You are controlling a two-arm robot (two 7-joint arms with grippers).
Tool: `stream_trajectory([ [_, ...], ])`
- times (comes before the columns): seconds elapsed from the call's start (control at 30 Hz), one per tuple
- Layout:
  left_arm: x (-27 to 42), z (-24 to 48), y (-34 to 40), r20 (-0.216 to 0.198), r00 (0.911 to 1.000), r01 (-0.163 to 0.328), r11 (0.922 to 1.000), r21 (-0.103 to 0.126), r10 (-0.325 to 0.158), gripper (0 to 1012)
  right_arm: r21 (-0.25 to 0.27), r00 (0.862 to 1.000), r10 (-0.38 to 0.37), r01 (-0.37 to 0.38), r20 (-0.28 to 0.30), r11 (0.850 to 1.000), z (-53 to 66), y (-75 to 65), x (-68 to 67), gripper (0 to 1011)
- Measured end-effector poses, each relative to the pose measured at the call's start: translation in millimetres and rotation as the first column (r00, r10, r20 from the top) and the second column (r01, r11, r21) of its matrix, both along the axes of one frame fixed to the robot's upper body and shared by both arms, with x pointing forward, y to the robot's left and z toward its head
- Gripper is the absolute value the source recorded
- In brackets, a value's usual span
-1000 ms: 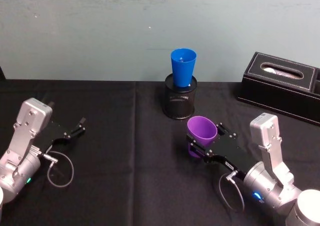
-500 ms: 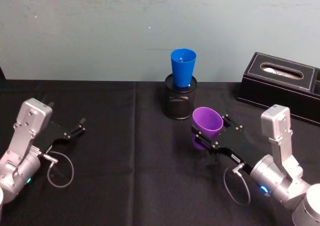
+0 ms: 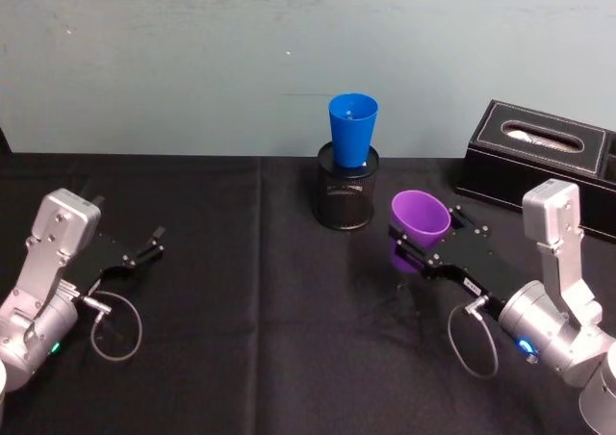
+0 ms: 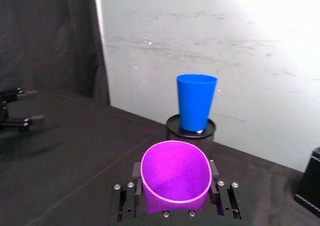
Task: Pick up one cup with a gripper and tap it against the other cup.
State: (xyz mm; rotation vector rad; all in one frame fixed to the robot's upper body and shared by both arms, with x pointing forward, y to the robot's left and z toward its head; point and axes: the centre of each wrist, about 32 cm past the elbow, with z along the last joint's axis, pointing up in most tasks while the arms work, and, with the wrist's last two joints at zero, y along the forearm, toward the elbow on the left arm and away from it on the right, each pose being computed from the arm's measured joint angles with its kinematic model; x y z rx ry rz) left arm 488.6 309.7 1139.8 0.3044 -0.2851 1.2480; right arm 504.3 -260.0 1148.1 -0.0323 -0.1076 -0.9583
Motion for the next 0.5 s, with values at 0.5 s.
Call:
stream_trajectory([
  [0.5,0.0,0.0,0.0,0.0,1.0,0.0,1.0,0.0,0.0,1011,-0.001,0.995,-0.097,0.097,0.023,0.995,8.8,12.1,0.1,734],
])
